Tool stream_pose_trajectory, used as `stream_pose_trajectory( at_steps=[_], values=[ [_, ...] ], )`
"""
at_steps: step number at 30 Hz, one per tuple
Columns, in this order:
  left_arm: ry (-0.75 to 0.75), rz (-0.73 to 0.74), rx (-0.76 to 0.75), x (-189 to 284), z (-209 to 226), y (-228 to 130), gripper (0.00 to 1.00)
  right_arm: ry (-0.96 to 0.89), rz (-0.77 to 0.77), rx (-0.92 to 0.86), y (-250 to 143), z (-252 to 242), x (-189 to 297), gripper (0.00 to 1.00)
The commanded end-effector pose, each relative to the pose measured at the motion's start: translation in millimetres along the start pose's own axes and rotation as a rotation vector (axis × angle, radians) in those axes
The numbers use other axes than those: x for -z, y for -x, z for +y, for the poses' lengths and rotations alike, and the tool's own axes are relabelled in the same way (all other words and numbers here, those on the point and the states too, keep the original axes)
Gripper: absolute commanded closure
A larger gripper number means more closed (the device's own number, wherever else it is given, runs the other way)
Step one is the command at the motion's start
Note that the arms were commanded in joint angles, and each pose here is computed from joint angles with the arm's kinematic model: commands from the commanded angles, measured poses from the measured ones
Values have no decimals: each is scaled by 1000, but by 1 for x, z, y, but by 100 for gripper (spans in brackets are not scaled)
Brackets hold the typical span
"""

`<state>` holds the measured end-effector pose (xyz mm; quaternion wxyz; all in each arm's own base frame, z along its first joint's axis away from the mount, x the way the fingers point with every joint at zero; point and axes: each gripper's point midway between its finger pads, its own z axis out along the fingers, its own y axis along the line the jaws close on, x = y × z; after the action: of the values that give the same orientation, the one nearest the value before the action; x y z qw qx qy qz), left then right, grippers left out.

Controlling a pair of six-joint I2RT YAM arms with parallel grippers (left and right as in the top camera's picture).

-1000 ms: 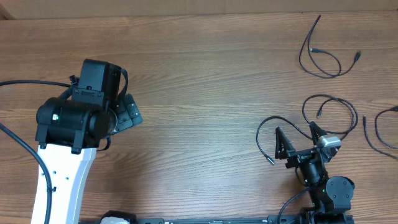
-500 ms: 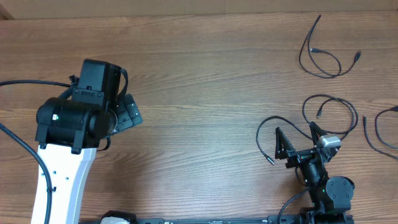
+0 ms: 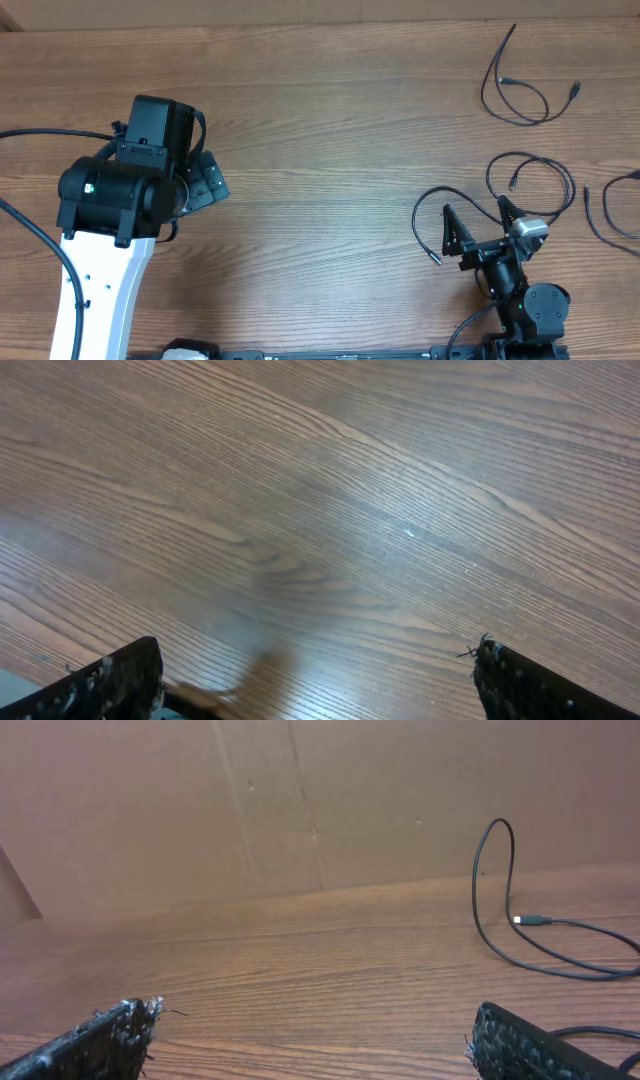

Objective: Untangle cables

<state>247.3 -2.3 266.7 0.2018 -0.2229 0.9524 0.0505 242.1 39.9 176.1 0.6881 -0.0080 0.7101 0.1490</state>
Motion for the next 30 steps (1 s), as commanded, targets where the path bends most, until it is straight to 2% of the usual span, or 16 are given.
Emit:
stream_pose_trajectory(
  at_steps=[1, 14, 25, 30],
  values=[
    [10, -14, 1, 1, 1, 1, 0, 1, -3, 5, -2, 0, 0, 0],
    [-2, -13, -24, 2, -5, -1, 0, 1, -3, 5, -2, 0, 0, 0],
    [-157, -138, -92, 49, -10, -21, 0, 1, -3, 5, -2, 0, 0, 0],
    [-250, -217, -75, 78, 3, -32, 1, 1, -3, 5, -2, 0, 0, 0]
  ],
)
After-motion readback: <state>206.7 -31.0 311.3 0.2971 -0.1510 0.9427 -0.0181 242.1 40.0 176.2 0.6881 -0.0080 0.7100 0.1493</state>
